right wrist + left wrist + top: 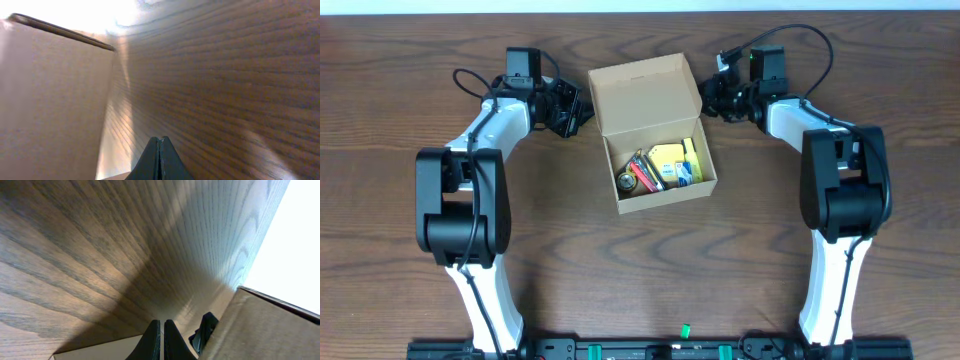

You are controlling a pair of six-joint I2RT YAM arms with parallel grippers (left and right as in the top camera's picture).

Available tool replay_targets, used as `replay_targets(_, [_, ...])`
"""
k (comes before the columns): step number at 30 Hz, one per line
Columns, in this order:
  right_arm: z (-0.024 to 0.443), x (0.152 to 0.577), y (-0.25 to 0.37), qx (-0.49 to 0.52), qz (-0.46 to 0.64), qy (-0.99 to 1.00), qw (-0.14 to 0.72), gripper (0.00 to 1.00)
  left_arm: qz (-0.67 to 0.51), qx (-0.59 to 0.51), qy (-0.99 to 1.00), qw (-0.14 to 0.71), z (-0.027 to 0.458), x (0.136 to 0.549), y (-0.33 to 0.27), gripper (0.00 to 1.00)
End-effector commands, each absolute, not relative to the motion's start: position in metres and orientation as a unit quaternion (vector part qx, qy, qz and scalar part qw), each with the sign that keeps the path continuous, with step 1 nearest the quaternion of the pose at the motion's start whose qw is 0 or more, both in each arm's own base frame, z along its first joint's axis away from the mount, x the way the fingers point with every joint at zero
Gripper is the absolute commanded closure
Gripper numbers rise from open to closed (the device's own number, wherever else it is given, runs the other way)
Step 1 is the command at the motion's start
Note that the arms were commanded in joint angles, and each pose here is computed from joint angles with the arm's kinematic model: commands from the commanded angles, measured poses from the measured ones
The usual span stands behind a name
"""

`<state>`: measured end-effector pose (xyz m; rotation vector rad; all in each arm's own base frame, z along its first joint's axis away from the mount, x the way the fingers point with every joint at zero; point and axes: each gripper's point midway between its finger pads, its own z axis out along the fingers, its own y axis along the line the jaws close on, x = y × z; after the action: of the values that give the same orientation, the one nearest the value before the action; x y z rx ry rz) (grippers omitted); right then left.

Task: Pack container
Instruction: 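Raise both grippers to the box lid's far edge, then push the lid flap down with both grippers to close the box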

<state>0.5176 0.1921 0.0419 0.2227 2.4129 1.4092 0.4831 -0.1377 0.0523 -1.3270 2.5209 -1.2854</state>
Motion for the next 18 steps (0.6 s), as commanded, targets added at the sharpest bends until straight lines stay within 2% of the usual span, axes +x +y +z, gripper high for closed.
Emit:
replay_targets(1, [0.046, 0.520, 0.198, 0.069, 0.508, 0.842, 0.167, 0.99, -0.421, -0.424, 0.802, 0.001, 0.056, 0.487, -0.144, 0.94])
replay_targets(18, [0.078, 0.518, 0.207, -0.003, 0.540, 0.817, 0.200, 0.99, -0.510, -0.336, 0.791, 0.025, 0.094, 0.502, -0.164, 0.94])
